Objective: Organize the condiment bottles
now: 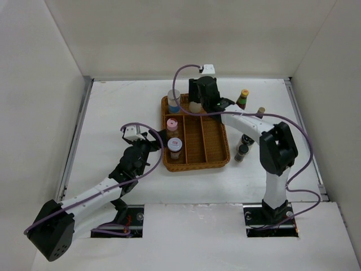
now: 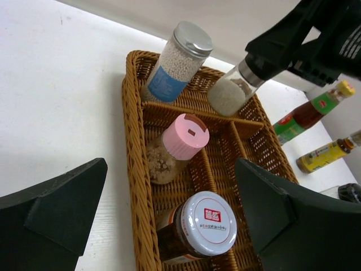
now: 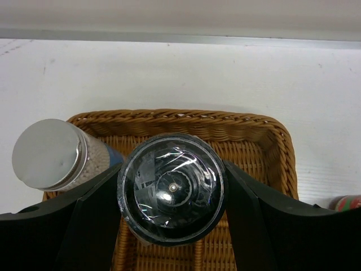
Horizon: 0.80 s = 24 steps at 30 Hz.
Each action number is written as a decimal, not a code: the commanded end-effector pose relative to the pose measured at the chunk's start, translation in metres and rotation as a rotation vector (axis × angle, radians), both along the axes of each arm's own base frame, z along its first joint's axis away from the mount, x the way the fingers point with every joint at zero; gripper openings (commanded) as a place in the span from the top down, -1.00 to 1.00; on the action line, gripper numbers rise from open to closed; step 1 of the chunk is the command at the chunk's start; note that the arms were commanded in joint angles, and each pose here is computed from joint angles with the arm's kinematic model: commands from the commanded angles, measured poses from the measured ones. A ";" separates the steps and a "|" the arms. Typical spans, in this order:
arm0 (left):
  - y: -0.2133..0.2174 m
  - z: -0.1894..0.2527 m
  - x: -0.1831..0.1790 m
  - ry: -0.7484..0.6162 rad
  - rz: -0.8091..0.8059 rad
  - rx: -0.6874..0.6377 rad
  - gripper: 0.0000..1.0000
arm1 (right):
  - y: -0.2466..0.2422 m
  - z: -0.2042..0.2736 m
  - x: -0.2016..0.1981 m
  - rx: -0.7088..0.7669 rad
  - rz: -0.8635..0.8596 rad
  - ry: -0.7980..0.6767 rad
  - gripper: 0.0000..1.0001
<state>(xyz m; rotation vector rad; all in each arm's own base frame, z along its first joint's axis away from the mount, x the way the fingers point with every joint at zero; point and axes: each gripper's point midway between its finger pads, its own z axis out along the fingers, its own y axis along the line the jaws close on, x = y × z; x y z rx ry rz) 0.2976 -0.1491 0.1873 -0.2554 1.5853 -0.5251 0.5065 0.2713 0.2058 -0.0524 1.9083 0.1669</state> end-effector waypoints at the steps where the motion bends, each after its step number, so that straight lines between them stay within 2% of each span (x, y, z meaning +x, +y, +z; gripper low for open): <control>1: -0.003 0.012 0.003 -0.039 0.000 -0.036 -0.99 | 0.010 0.069 0.016 0.114 -0.004 -0.173 -0.07; 7: -0.004 0.011 0.004 -0.039 -0.002 -0.036 -0.99 | 0.015 0.057 0.022 0.133 -0.003 -0.154 -0.08; 14: -0.003 0.010 0.005 -0.037 0.001 -0.035 -0.99 | 0.029 -0.001 0.024 0.080 0.005 -0.056 -0.27; 18: -0.004 0.011 0.004 -0.041 -0.003 -0.038 -0.99 | 0.029 -0.017 0.019 0.077 -0.002 -0.016 -0.42; 20: -0.003 0.009 0.005 -0.036 0.001 -0.034 -0.99 | 0.029 -0.016 0.018 0.082 -0.002 -0.013 -0.58; 22: -0.004 0.010 0.004 -0.039 -0.005 -0.036 -0.99 | 0.026 -0.007 0.014 0.093 0.000 -0.027 -0.78; 24: -0.004 0.010 0.004 -0.039 -0.003 -0.036 -0.99 | 0.024 0.018 0.007 0.125 0.012 -0.064 -0.88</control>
